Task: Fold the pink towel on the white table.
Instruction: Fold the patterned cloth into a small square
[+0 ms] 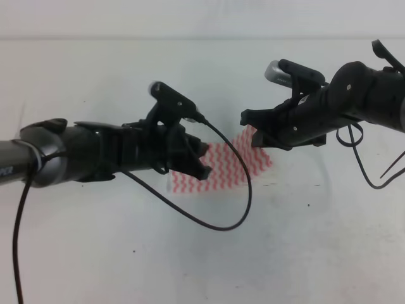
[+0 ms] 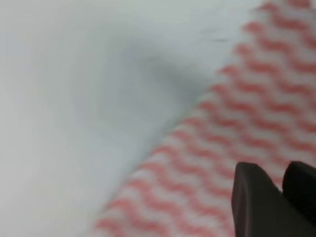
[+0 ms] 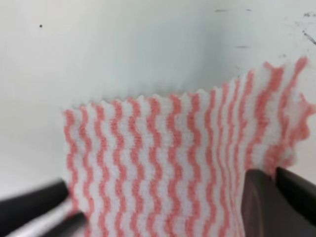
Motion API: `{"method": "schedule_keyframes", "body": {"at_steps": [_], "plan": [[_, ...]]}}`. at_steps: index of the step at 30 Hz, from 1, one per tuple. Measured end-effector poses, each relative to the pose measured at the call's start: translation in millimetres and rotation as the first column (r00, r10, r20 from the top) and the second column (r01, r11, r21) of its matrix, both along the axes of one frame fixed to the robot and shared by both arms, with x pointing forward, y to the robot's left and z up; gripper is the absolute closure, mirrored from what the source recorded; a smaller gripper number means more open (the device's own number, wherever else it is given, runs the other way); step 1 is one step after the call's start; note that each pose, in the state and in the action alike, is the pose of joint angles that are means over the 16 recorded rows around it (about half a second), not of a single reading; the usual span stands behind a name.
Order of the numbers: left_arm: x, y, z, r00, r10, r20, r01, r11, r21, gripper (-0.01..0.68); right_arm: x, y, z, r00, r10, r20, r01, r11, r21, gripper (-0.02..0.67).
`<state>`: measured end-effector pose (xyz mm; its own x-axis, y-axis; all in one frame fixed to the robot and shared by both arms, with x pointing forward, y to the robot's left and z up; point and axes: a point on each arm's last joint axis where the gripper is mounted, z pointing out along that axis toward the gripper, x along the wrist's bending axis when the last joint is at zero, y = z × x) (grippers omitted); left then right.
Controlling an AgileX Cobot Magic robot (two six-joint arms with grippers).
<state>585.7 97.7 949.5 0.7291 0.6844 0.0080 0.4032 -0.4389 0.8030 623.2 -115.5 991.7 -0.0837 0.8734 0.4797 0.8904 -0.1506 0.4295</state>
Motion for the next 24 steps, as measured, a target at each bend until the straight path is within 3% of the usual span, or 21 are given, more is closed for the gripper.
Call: {"method": "schedule_keyframes", "body": {"at_steps": [9, 24], "plan": [[1, 15, -2, 0.998, 0.061, -0.020, -0.061, 0.998, 0.014, 0.599, 0, 0, 0, 1.000, 0.003, -0.002, -0.003, 1.000, 0.001, 0.664], [-1, 16, -31, 0.992, 0.026, -0.121, -0.029, 0.999, -0.028, 0.676, -1, 1, 1, 1.000, 0.006, -0.012, -0.006, 1.000, 0.014, 0.665]]}}
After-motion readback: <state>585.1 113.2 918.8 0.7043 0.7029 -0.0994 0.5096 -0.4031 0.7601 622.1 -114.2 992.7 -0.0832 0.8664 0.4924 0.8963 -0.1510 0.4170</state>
